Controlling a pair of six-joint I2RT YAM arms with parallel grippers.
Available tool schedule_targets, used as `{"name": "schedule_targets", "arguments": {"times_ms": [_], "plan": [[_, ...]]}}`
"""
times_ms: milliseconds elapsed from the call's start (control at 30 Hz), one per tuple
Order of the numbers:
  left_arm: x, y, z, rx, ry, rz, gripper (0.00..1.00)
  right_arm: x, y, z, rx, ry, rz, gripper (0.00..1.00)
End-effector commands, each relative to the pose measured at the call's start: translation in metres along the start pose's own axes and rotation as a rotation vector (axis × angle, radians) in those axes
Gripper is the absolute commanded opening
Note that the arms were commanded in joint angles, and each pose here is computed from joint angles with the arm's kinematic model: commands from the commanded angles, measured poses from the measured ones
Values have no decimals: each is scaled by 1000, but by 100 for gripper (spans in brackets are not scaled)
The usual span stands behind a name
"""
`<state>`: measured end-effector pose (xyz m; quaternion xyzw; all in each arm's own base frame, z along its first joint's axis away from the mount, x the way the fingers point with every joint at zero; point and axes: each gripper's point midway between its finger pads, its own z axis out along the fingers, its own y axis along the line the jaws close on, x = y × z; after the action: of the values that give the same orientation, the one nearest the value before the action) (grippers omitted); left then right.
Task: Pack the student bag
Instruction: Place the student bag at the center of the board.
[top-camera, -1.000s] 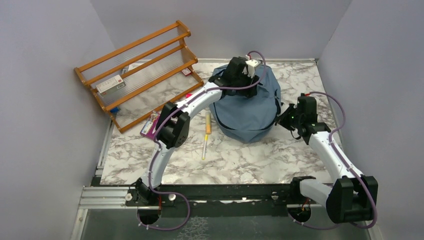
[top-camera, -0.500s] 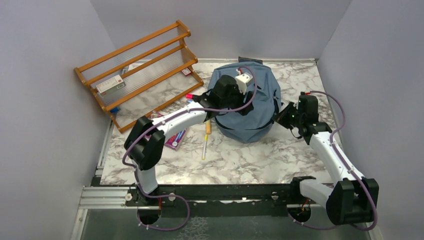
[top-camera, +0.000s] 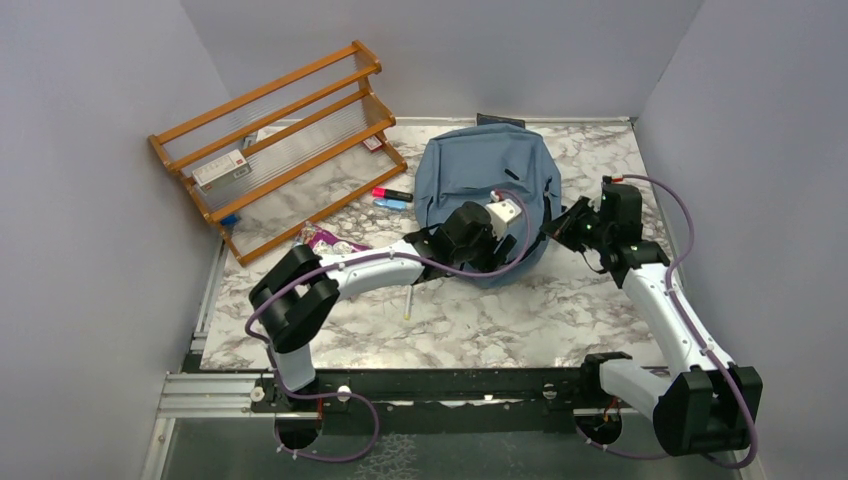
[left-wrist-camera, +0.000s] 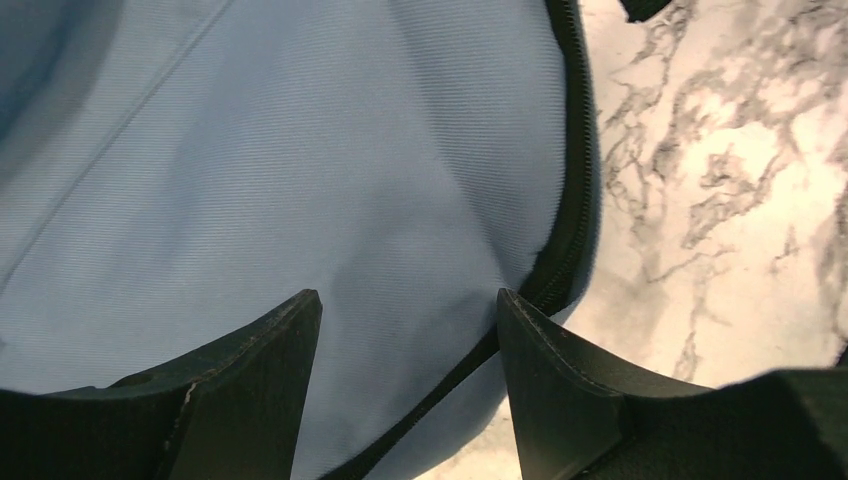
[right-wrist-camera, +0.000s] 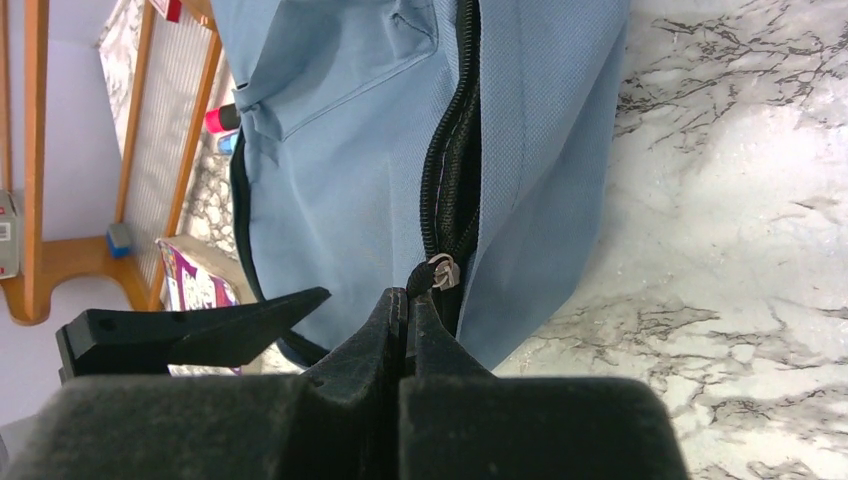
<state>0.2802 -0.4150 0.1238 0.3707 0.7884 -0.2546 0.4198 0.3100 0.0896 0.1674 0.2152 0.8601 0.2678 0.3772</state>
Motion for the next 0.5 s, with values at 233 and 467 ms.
{"name": "schedule_targets", "arguments": {"times_ms": [233,467], "plan": [[-46,1,-37,-12,-151,72,67,3,0,-1,-2,14,-2,1],[-35,-20,-50,109,-155,102,74,3,-1,-2,4,13,-7,1]]}}
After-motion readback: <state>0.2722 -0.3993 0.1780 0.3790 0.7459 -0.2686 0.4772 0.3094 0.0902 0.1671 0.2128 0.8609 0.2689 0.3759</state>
